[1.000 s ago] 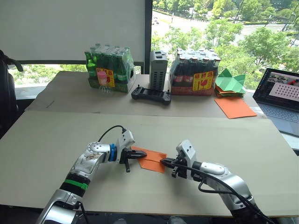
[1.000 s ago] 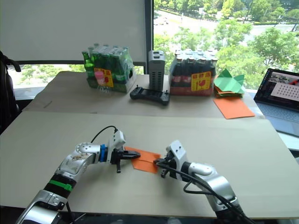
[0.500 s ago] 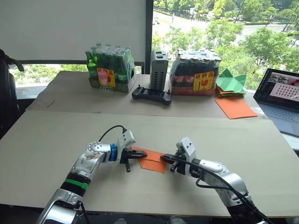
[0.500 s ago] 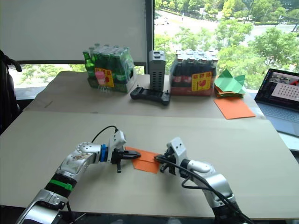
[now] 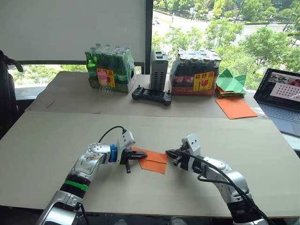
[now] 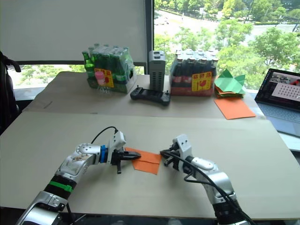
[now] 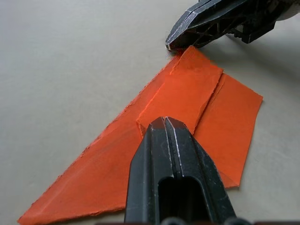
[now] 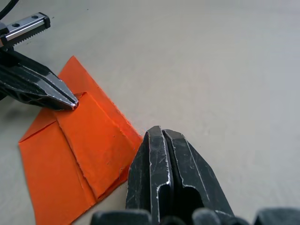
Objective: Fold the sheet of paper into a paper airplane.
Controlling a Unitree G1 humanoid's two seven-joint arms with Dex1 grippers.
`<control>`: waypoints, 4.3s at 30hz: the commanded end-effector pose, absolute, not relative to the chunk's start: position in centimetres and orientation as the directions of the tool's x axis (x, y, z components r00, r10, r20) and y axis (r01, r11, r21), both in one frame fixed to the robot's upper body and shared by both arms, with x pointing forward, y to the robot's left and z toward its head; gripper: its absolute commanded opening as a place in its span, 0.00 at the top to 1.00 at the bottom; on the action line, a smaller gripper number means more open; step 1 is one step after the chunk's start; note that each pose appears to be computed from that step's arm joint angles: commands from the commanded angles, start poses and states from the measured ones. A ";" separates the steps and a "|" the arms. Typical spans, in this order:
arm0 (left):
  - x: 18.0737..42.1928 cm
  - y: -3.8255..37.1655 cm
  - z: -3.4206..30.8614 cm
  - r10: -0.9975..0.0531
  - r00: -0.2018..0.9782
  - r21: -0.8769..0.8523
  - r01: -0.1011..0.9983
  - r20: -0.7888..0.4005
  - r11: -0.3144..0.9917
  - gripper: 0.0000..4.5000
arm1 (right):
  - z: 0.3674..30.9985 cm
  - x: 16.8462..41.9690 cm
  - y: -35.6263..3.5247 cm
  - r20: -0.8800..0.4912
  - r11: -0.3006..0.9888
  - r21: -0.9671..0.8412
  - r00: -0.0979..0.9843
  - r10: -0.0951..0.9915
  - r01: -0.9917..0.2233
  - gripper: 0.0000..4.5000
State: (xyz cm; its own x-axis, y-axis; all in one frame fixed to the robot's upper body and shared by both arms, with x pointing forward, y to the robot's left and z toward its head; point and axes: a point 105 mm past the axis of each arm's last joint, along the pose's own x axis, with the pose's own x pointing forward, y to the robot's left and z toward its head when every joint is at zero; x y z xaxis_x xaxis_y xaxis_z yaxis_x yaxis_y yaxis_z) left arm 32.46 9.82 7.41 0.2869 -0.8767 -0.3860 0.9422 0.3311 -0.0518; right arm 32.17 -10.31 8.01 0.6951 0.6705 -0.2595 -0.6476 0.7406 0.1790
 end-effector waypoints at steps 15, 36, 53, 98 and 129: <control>33.3 10.1 15.5 -0.903 0.399 -0.232 0.874 -0.157 0.427 1.00 | 11.7 30.6 -9.4 -0.126 0.625 0.323 0.622 0.773 -0.711 0.99; 30.4 15.6 14.0 -0.817 0.533 -0.320 0.752 -0.220 0.576 1.00 | 11.3 31.1 -8.4 -0.132 0.595 0.365 0.593 0.794 -0.716 0.57; 30.4 15.4 14.0 -0.808 0.551 -0.322 0.741 -0.210 0.589 1.00 | 9.9 30.8 -8.0 -0.180 0.589 0.389 0.569 0.803 -0.708 0.57; 31.4 15.8 13.5 -0.786 0.580 -0.315 0.720 -0.214 0.618 1.00 | 11.5 29.7 -7.1 -0.193 0.048 -0.873 0.434 0.880 -0.485 0.93; 31.5 10.2 11.8 -0.869 0.432 -0.264 0.832 -0.242 0.488 1.00 | 15.3 33.5 -8.3 0.032 0.678 -0.365 0.719 0.694 -0.638 1.00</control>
State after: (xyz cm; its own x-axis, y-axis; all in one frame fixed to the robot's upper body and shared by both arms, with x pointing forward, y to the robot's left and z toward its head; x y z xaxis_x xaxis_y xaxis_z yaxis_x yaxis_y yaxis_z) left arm 31.19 10.49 11.03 0.4264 -0.8659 -0.2617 0.8166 0.4929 -0.3004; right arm 33.20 -7.93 13.77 0.7016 0.7124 -0.0121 -0.6700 0.6539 -0.3514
